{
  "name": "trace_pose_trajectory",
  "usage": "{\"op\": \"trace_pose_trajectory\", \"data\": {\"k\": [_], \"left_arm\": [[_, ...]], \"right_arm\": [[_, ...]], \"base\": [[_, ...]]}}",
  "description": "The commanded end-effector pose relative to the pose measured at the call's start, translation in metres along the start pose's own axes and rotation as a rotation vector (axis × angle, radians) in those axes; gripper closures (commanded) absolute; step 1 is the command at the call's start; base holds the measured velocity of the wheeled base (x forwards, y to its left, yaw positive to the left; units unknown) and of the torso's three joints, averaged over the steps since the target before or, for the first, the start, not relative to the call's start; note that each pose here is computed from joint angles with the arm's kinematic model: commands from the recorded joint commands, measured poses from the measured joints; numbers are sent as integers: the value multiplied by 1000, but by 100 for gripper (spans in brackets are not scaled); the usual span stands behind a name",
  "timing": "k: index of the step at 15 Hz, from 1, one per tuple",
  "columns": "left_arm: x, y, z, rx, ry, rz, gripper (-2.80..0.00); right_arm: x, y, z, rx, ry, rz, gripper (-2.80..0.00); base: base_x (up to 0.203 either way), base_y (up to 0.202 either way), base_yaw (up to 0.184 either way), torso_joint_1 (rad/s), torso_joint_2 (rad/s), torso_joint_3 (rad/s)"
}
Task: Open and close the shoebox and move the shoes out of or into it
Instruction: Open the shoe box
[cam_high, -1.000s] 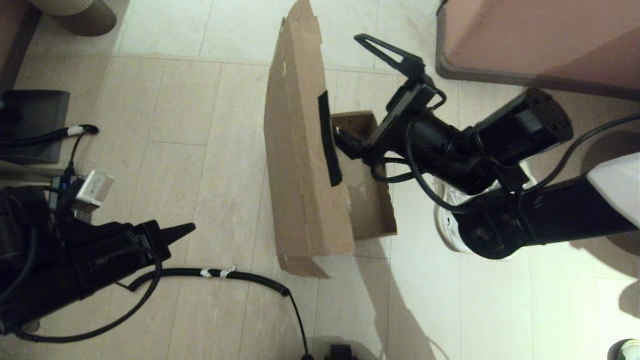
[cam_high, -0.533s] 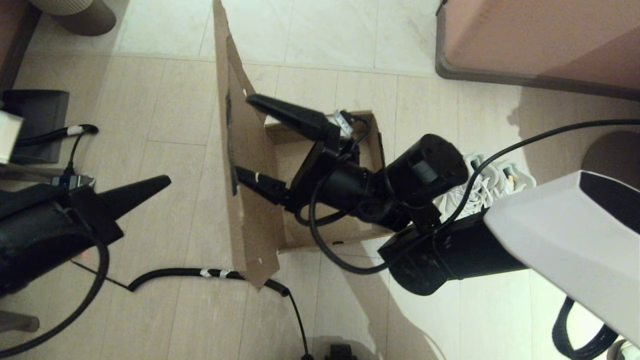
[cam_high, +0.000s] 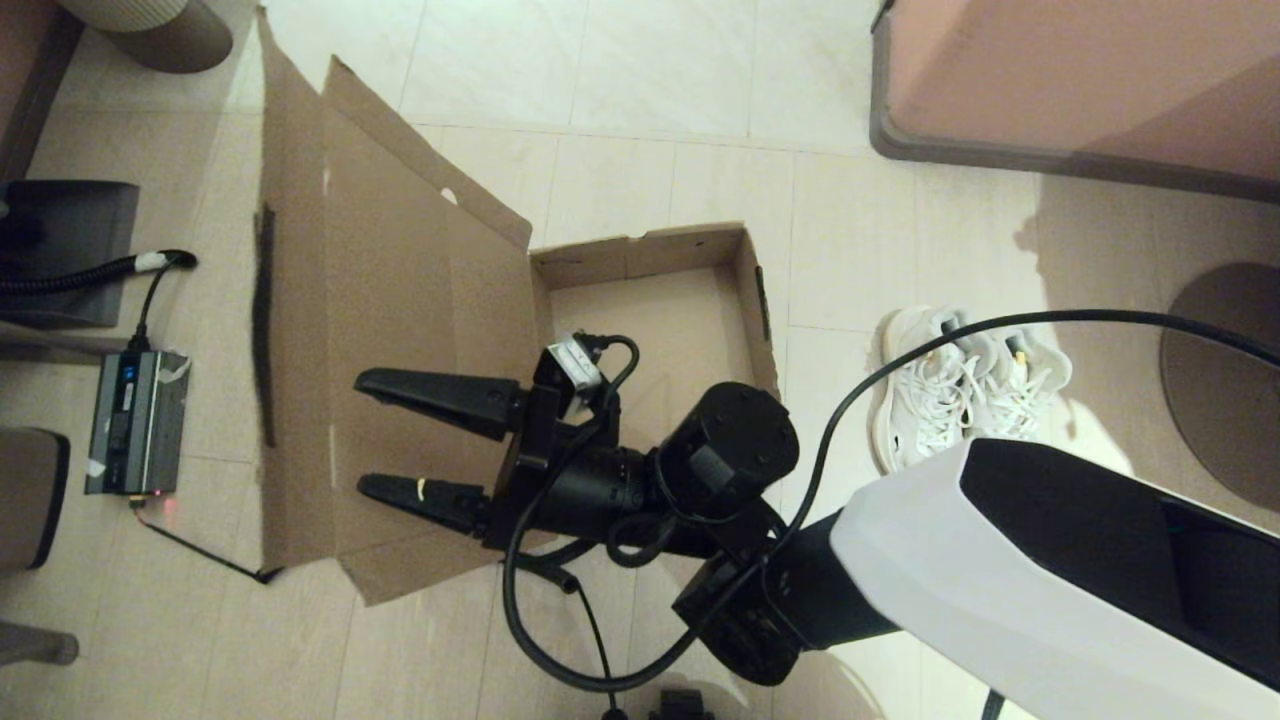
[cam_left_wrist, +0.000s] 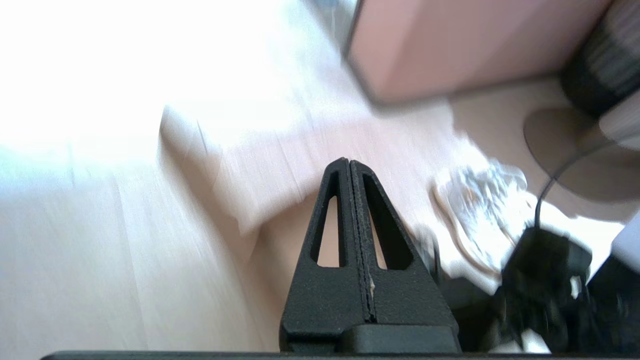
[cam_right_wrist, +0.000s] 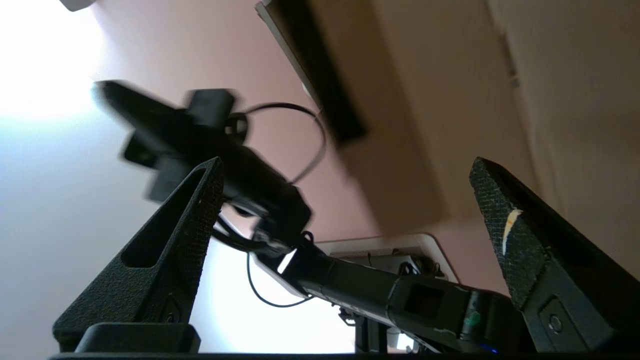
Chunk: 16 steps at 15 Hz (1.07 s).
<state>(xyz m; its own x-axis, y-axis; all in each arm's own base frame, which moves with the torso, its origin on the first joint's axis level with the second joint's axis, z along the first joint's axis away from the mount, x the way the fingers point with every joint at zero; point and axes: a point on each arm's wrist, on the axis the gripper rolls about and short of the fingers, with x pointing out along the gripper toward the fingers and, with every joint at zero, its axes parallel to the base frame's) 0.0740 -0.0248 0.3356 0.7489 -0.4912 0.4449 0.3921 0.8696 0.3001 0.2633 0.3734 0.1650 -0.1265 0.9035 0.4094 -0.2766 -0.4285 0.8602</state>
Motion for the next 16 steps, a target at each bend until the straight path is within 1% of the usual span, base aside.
{"op": "trace_pose_trajectory", "data": {"k": [1,2,3,4,5,6,7,8,10,11,12,14,15,16], "left_arm": [[-7,-1,10,3,20,-49,0],[-9,-4,5,-8,64,-76,0],[-13,-8,-11,-21,135,-94,0],[-18,-12,-27,-33,201,-93,0],[-21,-14,-37,-39,252,-59,0],[-22,-14,-44,-50,293,-13,0],[-19,-13,-52,-89,336,37,0],[-14,-12,-59,-127,376,78,0],[0,-8,-74,-221,445,152,0],[7,-7,-82,-252,477,170,0],[12,-7,-89,-268,507,179,0],[25,-6,-110,-290,585,187,0],[32,-5,-120,-316,620,193,0],[40,-4,-130,-355,646,203,0]], "right_arm": [[2,-15,-5,23,15,-9,-280],[3,-20,-7,30,19,-12,-280],[4,-25,-11,22,25,-20,-280],[1,-28,-12,-5,22,-33,-280],[-5,-27,-8,-27,10,-46,-280],[-17,-21,5,-62,-26,-59,-280],[-34,-13,22,-104,-72,-76,-280],[-52,-4,39,-162,-118,-93,-280],[-94,16,74,-311,-220,-141,-280],[-119,27,91,-388,-277,-176,-280],[-144,38,104,-460,-329,-213,-280],[-194,63,123,-608,-424,-327,-280],[-209,75,126,-684,-445,-393,-280],[-220,80,127,-753,-447,-458,-280]], "base": [[0,0,0,0,0,0],[0,0,0,0,0,0],[0,0,0,0,0,0],[0,0,0,0,0,0],[0,0,0,0,0,0],[0,0,0,0,0,0],[0,0,0,0,0,0],[0,0,0,0,0,0],[0,0,0,0,0,0],[0,0,0,0,0,0],[0,0,0,0,0,0],[0,0,0,0,0,0],[0,0,0,0,0,0],[0,0,0,0,0,0]]}}
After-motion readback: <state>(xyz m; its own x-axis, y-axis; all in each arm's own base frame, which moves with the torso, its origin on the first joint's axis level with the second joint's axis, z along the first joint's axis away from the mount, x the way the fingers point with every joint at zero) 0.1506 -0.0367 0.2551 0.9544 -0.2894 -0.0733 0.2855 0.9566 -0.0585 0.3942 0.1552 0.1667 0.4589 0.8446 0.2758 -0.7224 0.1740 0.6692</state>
